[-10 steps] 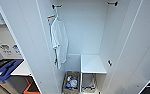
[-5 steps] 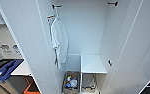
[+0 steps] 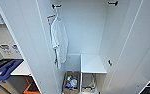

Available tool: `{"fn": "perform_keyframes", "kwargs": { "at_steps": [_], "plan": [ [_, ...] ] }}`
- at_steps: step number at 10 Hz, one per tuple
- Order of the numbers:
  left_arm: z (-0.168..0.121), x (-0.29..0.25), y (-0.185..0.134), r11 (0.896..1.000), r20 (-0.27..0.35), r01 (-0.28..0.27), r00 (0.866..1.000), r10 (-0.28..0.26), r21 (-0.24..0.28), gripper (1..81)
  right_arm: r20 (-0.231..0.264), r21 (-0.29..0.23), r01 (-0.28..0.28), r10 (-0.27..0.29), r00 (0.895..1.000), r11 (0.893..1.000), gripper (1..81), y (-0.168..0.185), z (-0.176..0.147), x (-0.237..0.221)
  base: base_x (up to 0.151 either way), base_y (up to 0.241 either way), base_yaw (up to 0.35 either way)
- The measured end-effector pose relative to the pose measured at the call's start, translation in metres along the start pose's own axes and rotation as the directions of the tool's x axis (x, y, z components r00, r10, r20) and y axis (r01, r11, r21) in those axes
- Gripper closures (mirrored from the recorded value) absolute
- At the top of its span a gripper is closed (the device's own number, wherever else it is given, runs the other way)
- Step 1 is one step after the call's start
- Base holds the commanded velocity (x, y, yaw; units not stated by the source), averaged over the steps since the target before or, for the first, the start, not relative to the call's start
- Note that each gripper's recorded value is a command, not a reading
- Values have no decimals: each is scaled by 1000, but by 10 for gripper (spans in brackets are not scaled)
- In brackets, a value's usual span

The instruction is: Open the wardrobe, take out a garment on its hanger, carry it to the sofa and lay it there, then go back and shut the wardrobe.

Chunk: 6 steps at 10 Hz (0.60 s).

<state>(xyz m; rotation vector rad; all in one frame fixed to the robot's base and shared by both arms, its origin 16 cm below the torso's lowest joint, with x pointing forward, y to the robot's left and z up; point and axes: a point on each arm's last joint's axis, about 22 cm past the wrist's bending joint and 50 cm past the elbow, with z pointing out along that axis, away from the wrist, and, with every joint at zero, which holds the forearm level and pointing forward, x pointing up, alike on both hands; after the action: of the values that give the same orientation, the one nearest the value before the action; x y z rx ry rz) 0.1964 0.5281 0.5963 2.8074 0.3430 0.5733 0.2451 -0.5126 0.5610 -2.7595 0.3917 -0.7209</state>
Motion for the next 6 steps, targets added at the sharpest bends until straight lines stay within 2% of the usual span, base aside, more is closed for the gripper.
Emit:
{"fn": "perform_keyframes", "kwargs": {
  "at_steps": [1, 3, 5, 6],
  "plan": [
    [0, 41, 6, 999, -57, 40, 998, -40, -14, 10, -50, -6, -17, 17, 999, 1000, 10, 5, 0, 36, 0, 0, 0],
    [-11, 119, 3, 997, -160, 72, 984, -74, -15, 10, -133, 8, -63, 64, 989, 998, 10, 1, 1, 99, 0, 0, 0],
    [-19, 193, 10, 996, -225, 85, 971, -85, -10, 10, -215, -7, -93, 90, 972, 996, 10, 12, -11, 167, 0, 0, 0],
    [-19, 223, 19, 996, -239, 86, 967, -86, -9, 10, -256, -20, -123, 114, 960, 992, 10, 19, -20, 205, 0, 0, 0]
  ]
}}
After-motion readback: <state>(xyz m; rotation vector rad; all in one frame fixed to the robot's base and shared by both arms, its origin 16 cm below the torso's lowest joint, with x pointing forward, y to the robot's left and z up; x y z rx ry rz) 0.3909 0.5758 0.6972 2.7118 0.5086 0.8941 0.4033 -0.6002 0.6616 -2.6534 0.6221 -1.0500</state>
